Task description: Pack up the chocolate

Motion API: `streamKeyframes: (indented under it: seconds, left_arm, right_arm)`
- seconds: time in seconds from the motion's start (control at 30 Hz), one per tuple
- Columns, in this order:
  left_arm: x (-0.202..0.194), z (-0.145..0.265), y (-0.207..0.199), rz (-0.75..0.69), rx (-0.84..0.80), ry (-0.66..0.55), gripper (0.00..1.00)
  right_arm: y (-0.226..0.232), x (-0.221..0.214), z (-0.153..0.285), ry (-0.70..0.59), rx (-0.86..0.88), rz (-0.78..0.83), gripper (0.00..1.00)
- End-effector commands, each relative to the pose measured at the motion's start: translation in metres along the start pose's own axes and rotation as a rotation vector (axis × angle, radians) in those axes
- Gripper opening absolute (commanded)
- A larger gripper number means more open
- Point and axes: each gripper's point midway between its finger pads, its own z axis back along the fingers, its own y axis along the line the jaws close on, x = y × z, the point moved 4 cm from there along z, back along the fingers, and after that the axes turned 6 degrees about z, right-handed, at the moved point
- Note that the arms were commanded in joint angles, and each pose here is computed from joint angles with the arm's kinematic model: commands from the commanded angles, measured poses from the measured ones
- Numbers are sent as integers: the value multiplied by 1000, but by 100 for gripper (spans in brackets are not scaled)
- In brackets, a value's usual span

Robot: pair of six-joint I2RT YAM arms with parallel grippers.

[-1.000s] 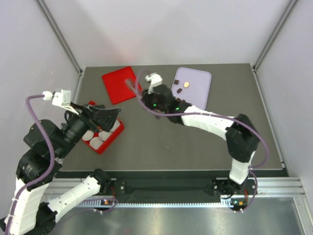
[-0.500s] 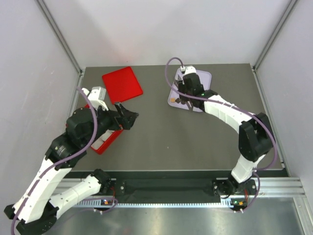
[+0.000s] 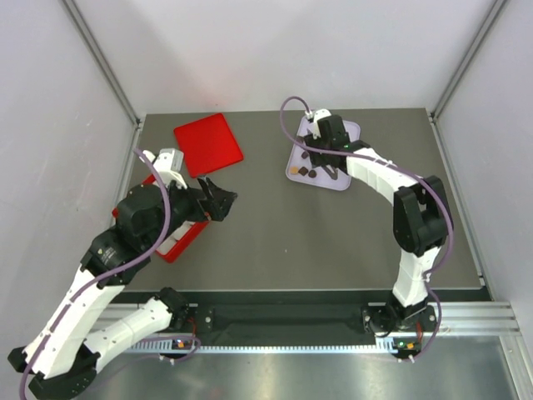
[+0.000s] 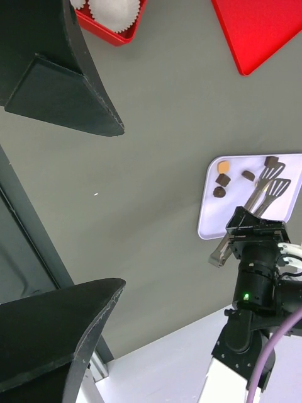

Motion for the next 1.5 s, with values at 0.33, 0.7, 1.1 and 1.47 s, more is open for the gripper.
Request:
streamKeyframes:
  seconds: [0.33, 0.7, 1.1, 1.47]
  left_arm:
    - [20, 13, -4, -23, -24, -106, 99]
    - [25, 18, -3, -24, -11, -130, 99]
    - [35, 23, -4, -22, -5, -169, 99]
    - [35, 18, -4, -33, -1, -167, 99]
  right_arm:
    - [-30, 25, -24, -45, 26, 100, 50]
    - [-31, 16, -50, -31, 110, 97, 49]
    - [-45, 8, -54, -22, 132, 75, 47]
    - [-49, 3, -49, -5, 185, 127, 47]
